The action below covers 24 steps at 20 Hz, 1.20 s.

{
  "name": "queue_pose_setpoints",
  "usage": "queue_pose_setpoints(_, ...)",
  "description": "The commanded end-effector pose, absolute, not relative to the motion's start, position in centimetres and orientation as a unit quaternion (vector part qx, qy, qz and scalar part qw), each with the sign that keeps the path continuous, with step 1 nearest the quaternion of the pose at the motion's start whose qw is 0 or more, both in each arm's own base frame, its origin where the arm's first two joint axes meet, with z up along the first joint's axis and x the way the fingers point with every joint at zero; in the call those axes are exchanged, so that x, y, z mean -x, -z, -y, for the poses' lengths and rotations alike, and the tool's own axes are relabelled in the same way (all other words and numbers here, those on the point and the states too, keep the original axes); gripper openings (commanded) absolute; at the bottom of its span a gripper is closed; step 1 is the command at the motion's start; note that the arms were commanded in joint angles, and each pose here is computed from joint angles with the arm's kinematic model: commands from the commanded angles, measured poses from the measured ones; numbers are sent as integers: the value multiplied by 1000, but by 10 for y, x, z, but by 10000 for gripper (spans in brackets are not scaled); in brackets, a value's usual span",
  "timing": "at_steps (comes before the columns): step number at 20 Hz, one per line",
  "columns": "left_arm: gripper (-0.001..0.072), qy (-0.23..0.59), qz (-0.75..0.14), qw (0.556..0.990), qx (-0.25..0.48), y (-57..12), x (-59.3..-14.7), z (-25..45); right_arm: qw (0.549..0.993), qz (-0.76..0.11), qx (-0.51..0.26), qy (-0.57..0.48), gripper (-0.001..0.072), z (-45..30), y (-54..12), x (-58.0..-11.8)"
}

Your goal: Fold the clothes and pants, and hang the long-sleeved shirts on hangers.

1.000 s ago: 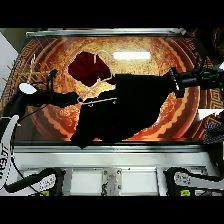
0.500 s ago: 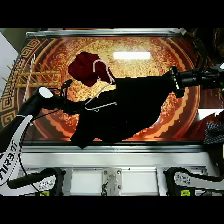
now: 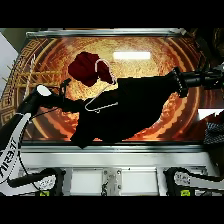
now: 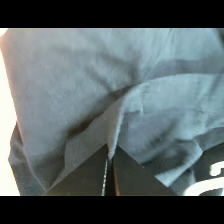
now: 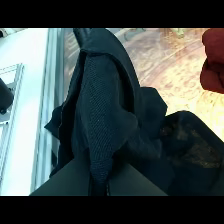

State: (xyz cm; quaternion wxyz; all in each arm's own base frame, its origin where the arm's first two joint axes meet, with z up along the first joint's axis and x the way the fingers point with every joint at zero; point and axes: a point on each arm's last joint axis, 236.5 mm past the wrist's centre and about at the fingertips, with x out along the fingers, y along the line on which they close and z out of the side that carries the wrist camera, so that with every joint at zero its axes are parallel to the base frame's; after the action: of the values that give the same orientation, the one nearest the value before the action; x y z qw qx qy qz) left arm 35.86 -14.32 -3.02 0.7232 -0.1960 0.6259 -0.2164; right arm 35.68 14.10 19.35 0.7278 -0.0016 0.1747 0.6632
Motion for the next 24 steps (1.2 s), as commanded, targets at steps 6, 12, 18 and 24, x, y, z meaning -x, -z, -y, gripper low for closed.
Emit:
queue_pose_setpoints(6, 16, 215, -540, 801, 141, -65, -406, 108, 729, -177, 6, -661, 11, -140, -192, -357)
queue_pose_setpoints(12, 16, 187, -527, 827, 60, -97, -387, 80, 754, -78, -6, -652, 10, -148, -247, -361)
queue_pose_setpoints(18, 16, 187, -542, 816, 65, -83, -390, 81, 767, -66, 9, -638, 10, -149, -259, -360)
queue_pose_setpoints(24, 16, 181, -467, 864, 54, -135, -390, 79, 774, -93, 26, -626, 10, -146, -243, -365)
